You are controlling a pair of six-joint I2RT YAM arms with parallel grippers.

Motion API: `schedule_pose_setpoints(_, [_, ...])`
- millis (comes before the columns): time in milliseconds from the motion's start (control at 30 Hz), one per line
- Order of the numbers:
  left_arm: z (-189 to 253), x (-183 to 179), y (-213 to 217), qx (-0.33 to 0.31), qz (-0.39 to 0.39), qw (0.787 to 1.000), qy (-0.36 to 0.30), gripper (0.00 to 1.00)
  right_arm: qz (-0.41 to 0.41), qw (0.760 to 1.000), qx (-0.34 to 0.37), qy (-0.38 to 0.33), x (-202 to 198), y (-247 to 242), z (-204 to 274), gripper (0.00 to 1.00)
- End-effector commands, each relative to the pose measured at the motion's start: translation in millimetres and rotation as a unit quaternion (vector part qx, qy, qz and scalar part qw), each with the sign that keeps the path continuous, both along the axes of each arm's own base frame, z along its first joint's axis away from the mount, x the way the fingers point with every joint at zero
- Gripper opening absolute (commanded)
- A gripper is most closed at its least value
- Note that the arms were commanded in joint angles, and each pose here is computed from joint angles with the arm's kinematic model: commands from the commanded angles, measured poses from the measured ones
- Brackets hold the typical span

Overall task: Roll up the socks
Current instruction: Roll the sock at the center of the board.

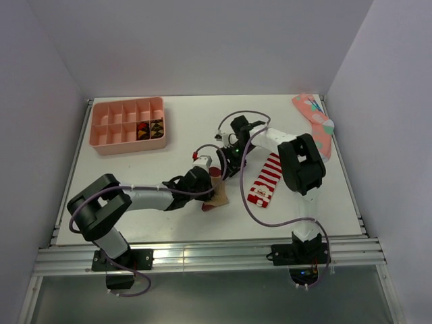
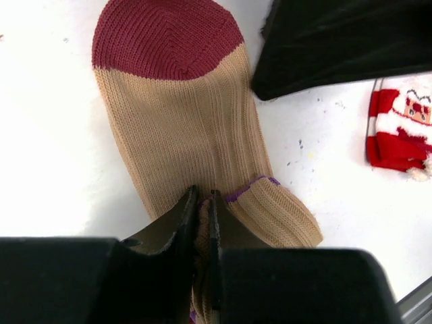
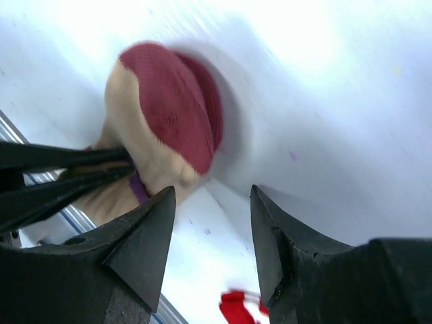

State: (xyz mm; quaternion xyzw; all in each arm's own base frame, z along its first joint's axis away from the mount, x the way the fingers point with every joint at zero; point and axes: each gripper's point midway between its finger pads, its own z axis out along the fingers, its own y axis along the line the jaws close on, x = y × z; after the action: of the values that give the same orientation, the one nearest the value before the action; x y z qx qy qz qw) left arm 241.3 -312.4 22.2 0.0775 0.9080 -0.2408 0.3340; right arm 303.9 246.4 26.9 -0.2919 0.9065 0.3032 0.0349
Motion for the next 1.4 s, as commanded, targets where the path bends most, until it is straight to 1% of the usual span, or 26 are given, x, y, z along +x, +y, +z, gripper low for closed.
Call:
schedule_pose_setpoints(0, [-52.9, -32.3, 37.1, 0.111, -0.016, 0.990, 0.083, 0.00, 0.000, 0.997, 0.020, -0.073, 14.3, -5.6, 29.9, 0.56])
schedule_pose_setpoints(33, [-57.0, -35.1, 40.5, 0.122, -0.018, 0.988, 0.093, 0.00, -0.002, 0.996, 0.026, -0.090, 14.5, -9.7, 36.2, 0.56])
schedule_pose_setpoints(100, [-56.1, -35.0, 37.7, 0.121, -0.023, 0.987, 0.102, 0.00, 0.001, 0.992, 0.039, -0.119, 17.9, -18.4, 49.8, 0.56])
schedule_pose_setpoints(167, [-57.6, -32.8, 38.2, 0.122, -0.021, 0.986, 0.111, 0.00, 0.006, 0.990, 0.052, -0.133, 14.2, -23.7, 53.6, 0.54])
schedule_pose_setpoints(200, [-57.8, -31.9, 38.7, 0.123, -0.022, 0.986, 0.114, 0.00, 0.016, 0.985, 0.058, -0.161, 16.2, -27.6, 63.6, 0.53])
schedule_pose_setpoints(233, [-62.0, -33.9, 44.8, 0.136, -0.019, 0.983, 0.125, 0.00, 0.019, 0.983, 0.057, -0.171, 13.2, -33.0, 59.9, 0.52])
schedule_pose_setpoints(267, [-59.1, -30.3, 42.2, 0.136, -0.018, 0.983, 0.125, 0.00, 0.025, 0.981, 0.057, -0.183, 11.6, -34.9, 60.6, 0.52])
schedule_pose_setpoints(300, [-59.5, -30.6, 43.3, 0.141, -0.020, 0.981, 0.128, 0.00, 0.040, 0.975, 0.063, -0.209, 11.0, -36.0, 68.7, 0.51])
schedule_pose_setpoints(333, [-59.3, -31.2, 43.1, 0.142, -0.022, 0.981, 0.134, 0.00, 0.045, 0.974, 0.061, -0.214, 6.4, -38.6, 63.4, 0.51])
schedule_pose_setpoints(400, [-57.1, -31.2, 41.8, 0.140, -0.024, 0.980, 0.143, 0.00, 0.065, 0.966, 0.071, -0.240, 2.5, -39.8, 70.7, 0.51])
schedule_pose_setpoints(467, [-56.7, -31.6, 41.7, 0.134, -0.027, 0.978, 0.156, 0.00, 0.075, 0.962, 0.075, -0.252, -4.4, -41.5, 67.6, 0.51])
schedule_pose_setpoints(567, [-56.2, -32.1, 41.6, 0.126, -0.033, 0.977, 0.168, 0.00, 0.103, 0.947, 0.104, -0.286, -17.8, -39.8, 76.0, 0.51])
schedule_pose_setpoints(600, [-57.1, -33.5, 44.5, 0.131, -0.034, 0.975, 0.174, 0.00, 0.111, 0.938, 0.114, -0.308, -20.6, -39.5, 85.6, 0.51])
schedule_pose_setpoints(733, [-59.2, -33.9, 55.1, 0.145, -0.035, 0.971, 0.185, 0.00, 0.135, 0.916, 0.139, -0.351, -33.0, -26.5, 96.6, 0.51])
schedule_pose_setpoints(800, [-60.7, -33.4, 60.9, 0.152, -0.031, 0.969, 0.190, 0.00, 0.157, 0.906, 0.151, -0.362, -44.5, -12.1, 103.4, 0.51])
schedule_pose_setpoints(867, [-61.6, -33.3, 66.5, 0.158, -0.027, 0.968, 0.196, 0.01, 0.167, 0.900, 0.144, -0.375, -46.3, -3.2, 103.3, 0.51])
schedule_pose_setpoints(933, [-61.7, -33.2, 70.5, 0.162, -0.025, 0.966, 0.201, 0.00, 0.193, 0.894, 0.157, -0.373, -58.4, 14.6, 103.0, 0.50])
schedule_pose_setpoints(1033, [-63.2, -32.5, 78.3, 0.170, -0.018, 0.963, 0.208, 0.00, 0.219, 0.893, 0.168, -0.356, -71.0, 31.0, 94.0, 0.49])
schedule_pose_setpoints(1100, [-63.2, -33.1, 82.1, 0.171, -0.018, 0.962, 0.211, 0.00, 0.225, 0.894, 0.161, -0.353, -73.0, 36.2, 83.6, 0.49])
schedule_pose_setpoints(1133, [-64.8, -33.9, 86.6, 0.172, -0.014, 0.961, 0.216, 0.00, 0.235, 0.889, 0.164, -0.358, -78.1, 43.6, 80.2, 0.49])
schedule_pose_setpoints(1367, [-71.5, -37.9, 101.4, 0.175, -0.004, 0.957, 0.233, 0.00, 0.252, 0.886, 0.165, -0.353, -82.7, 70.3, 68.9, 0.48])
